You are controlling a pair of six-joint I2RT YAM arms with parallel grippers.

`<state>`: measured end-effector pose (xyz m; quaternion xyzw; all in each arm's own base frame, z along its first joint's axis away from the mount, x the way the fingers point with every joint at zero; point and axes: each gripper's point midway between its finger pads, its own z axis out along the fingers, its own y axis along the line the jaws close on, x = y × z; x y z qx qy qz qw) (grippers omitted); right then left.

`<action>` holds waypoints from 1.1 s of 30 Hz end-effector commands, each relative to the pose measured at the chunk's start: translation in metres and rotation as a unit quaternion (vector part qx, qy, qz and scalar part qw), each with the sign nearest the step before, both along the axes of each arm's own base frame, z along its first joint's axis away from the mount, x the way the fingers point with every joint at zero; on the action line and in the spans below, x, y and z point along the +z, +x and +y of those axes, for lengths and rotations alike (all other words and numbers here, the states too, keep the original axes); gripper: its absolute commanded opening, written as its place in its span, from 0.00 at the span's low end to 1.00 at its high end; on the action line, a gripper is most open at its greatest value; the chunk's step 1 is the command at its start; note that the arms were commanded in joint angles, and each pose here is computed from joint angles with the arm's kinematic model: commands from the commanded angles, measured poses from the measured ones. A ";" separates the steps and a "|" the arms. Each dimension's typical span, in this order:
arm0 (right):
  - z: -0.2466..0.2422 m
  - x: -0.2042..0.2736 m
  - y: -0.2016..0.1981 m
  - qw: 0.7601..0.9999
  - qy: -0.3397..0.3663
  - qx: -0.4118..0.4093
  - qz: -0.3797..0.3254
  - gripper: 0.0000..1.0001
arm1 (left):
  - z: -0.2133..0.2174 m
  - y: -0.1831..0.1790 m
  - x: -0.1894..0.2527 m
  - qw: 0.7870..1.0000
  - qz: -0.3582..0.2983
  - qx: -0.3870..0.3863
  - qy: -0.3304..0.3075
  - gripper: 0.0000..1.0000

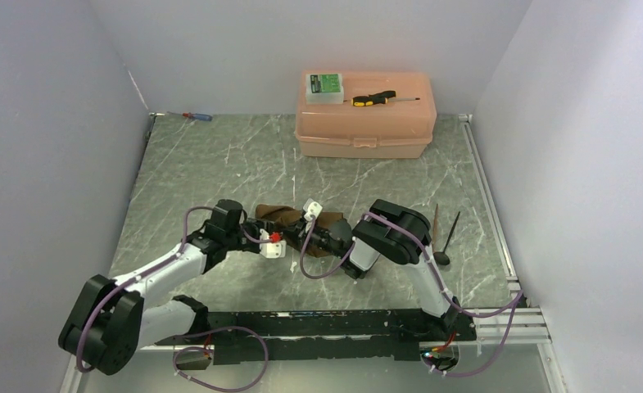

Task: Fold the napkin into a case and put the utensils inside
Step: Fold the 2/3-rectangle-folded napkin at the center of the board.

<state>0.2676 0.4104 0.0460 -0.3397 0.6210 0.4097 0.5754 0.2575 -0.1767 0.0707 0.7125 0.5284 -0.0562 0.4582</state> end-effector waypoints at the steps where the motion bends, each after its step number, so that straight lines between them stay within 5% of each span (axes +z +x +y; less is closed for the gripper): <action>1: 0.007 0.052 0.001 0.995 0.085 0.012 -0.054 0.00 | -0.011 0.008 -0.001 1.000 0.002 -0.012 -0.007 0.44; 33: 0.013 0.053 -0.007 0.994 0.084 0.041 -0.052 0.00 | -0.017 0.018 0.019 0.999 -0.024 -0.004 -0.028 0.43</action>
